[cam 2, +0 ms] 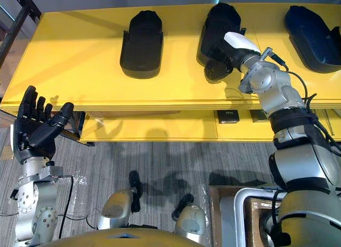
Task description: Walk over and take three plastic housings, then place them on the shelf
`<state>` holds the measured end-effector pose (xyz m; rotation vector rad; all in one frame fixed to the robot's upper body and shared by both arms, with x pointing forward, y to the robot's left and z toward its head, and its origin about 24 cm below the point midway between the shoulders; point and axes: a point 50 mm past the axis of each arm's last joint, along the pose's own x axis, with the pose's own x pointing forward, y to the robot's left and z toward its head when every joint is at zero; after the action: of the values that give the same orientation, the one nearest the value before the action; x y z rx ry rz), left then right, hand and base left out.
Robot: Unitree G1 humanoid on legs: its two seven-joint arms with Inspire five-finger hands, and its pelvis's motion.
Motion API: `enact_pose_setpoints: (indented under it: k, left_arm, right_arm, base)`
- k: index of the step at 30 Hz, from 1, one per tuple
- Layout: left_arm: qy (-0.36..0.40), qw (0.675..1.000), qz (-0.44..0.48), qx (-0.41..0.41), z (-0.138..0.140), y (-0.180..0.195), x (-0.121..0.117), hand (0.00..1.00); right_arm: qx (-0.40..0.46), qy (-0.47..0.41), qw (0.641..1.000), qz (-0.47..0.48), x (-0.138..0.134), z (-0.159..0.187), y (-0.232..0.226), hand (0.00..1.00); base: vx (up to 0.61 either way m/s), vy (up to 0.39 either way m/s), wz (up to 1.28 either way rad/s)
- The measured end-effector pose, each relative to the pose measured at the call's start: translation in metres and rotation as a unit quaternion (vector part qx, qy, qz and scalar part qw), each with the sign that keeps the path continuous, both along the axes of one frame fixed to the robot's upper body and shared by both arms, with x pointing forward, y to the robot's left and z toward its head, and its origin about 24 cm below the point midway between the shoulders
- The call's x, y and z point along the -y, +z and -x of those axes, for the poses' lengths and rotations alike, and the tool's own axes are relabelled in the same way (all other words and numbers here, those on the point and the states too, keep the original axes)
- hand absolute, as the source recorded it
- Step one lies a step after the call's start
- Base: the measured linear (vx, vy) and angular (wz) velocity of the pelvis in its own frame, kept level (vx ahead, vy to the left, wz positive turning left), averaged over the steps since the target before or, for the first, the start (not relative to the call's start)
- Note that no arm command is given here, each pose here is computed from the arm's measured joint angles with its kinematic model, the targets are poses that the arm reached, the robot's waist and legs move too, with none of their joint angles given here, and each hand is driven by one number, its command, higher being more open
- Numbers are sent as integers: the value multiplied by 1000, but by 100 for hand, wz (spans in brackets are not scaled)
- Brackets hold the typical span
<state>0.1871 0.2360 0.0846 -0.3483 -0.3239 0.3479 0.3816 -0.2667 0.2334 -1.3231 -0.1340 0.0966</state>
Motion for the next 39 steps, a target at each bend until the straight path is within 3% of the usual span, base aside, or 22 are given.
enact_pose_setpoints:
  k: [7,19,39]
  left_arm:
    - [0,1000,-9,-1,0,2,-3,100]
    - [0,1000,-11,-3,2,3,-10,100]
    - [-3,999,-44,-18,9,2,-21,100]
  right_arm:
    - [0,3,1000,29,-1,0,-2,0]
    - [7,13,977,215,14,15,11,0]
    - [-47,13,975,217,31,34,3,0]
  base:
    - [-14,1,-1]
    - [0,0,0]
    - [-1,0,-1]
